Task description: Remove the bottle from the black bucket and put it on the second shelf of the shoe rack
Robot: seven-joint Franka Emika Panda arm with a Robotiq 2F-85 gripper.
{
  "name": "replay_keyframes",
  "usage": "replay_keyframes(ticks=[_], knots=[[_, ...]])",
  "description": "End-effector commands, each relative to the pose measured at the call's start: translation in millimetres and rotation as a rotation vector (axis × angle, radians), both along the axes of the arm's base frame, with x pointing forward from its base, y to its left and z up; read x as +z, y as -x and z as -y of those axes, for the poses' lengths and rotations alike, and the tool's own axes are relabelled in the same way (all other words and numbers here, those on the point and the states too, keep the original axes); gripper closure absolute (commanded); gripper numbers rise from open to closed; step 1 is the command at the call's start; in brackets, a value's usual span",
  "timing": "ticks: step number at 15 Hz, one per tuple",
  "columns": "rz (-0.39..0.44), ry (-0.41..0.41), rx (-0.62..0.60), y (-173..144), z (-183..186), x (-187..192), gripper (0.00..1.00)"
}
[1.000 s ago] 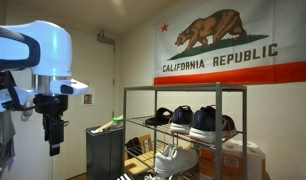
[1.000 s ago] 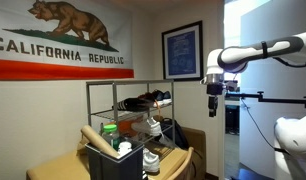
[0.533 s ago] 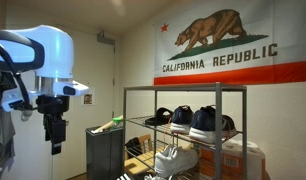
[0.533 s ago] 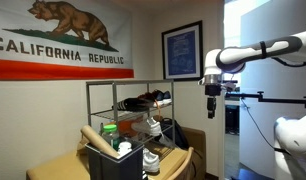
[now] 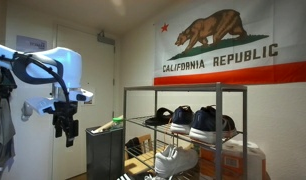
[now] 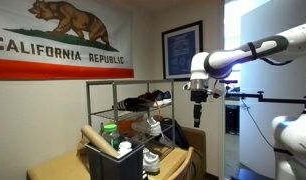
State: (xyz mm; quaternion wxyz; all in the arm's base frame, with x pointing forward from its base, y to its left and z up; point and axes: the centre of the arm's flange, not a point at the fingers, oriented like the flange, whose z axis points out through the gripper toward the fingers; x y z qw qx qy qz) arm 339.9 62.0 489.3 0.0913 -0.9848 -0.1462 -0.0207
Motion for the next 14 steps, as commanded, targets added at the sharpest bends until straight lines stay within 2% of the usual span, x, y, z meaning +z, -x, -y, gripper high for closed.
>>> replay_keyframes(ticks=[1,14], knots=[[0.012,-0.007,0.023,-42.9,-44.1,-2.8,0.0],[0.097,0.024,0.07,-145.2,-180.5,24.2,0.0]])
